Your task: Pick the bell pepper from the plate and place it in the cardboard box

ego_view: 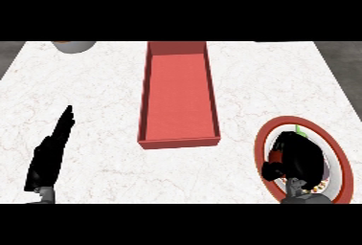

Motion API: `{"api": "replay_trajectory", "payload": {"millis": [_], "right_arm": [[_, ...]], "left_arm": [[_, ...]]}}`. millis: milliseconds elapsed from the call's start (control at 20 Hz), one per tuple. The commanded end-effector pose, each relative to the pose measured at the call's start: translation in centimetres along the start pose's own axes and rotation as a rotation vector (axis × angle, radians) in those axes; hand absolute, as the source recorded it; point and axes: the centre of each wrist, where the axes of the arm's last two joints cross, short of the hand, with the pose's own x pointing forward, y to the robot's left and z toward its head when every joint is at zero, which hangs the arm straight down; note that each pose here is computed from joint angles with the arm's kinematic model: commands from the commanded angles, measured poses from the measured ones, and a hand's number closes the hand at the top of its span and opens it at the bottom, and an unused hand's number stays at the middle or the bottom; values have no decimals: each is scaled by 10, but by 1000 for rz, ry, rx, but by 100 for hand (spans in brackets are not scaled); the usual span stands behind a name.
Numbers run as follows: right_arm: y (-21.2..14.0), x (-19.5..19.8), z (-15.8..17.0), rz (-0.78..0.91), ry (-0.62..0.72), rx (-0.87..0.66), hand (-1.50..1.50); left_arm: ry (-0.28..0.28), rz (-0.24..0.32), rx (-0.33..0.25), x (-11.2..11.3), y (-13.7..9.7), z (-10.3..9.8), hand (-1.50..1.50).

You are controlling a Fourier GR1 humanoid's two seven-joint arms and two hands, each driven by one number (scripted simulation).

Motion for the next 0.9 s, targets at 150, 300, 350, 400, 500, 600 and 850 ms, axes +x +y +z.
{"api": "replay_trajectory", "payload": {"millis": [150,300,350,400,500,600,850], "right_arm": [[-39,41,84,-86,125,-164,150],[-77,51,107,-269,-53,-239,150],[-87,55,109,-311,-92,-293,150],[-97,65,113,-345,-124,-315,150],[-100,67,118,-412,-211,-353,150],[-106,82,132,-459,-262,-363,150],[-135,116,132,-485,-340,-367,150]], "left_arm": [[-23,-2,-23,9,6,5,0],[-11,-2,-20,3,-1,-8,0],[-26,0,-32,-5,0,2,0],[-31,4,-35,4,-2,6,0],[-24,-13,-12,4,-4,-3,0],[-36,14,-31,20,-15,-2,0],[-34,8,-22,11,1,-2,0]]}}
